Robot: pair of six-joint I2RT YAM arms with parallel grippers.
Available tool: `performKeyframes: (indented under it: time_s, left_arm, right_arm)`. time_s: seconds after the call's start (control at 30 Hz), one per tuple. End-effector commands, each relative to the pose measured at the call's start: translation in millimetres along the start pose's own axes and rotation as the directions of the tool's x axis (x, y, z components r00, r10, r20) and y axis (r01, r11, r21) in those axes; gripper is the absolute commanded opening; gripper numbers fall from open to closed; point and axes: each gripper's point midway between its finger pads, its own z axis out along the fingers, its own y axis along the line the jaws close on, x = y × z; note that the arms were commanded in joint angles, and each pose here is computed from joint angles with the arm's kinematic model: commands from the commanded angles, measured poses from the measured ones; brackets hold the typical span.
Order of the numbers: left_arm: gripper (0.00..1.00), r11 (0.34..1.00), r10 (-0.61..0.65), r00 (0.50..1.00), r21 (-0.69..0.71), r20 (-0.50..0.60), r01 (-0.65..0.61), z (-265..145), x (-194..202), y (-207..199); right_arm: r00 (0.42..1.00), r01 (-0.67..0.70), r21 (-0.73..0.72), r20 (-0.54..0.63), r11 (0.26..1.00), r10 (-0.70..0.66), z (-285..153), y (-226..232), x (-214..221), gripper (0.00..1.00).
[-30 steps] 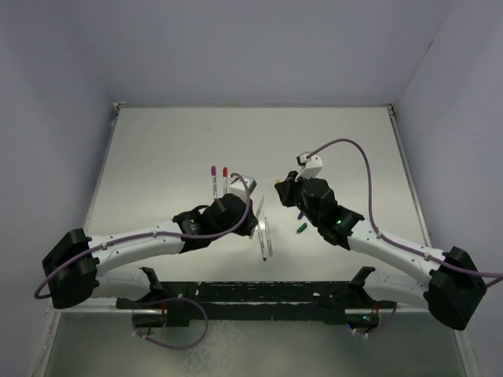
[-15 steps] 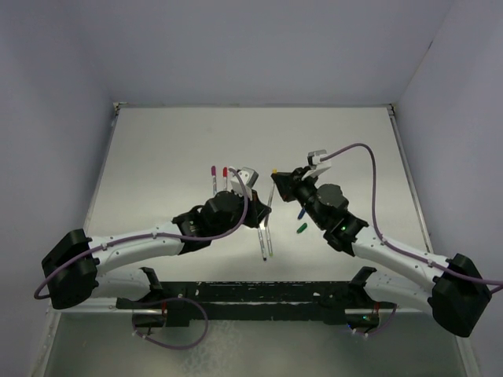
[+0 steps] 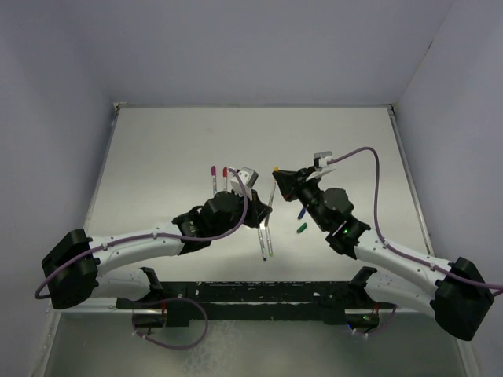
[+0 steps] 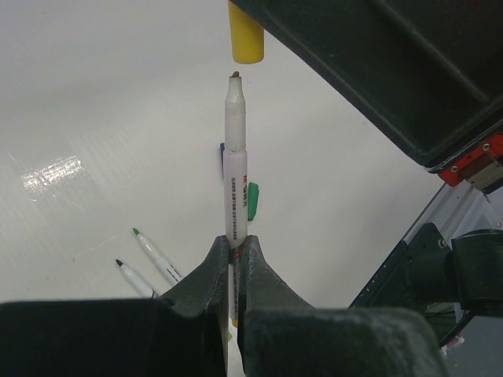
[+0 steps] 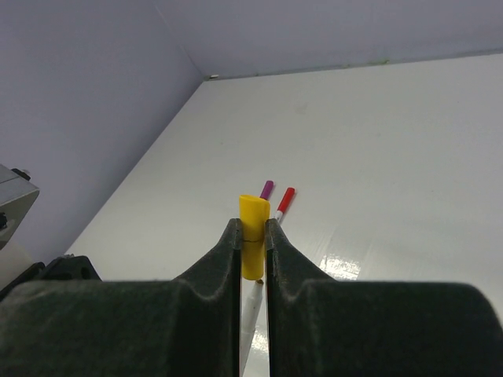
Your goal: Insert the pens into the pen caps
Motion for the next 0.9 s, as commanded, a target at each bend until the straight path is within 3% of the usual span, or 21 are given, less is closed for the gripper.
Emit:
performKeyframes:
  time_s: [0.0, 0.87]
  left_arm:
    - [0.00, 0.999, -0.019, 0.998, 0.045, 0.065, 0.017, -0.8, -17.2, -12.0]
    - [0.00, 0.999, -0.034, 0.996, 0.044, 0.087, 0.030, -4.9, -20.9, -10.9]
  right_arm:
    - [0.997, -0.029, -0.031, 0.069, 0.999, 0.031, 0.6, 7.6, -16.8, 0.00]
    - [0.997, -0.015, -0.031, 0.077, 0.999, 0.017, 3.3, 5.2, -12.2, 0.00]
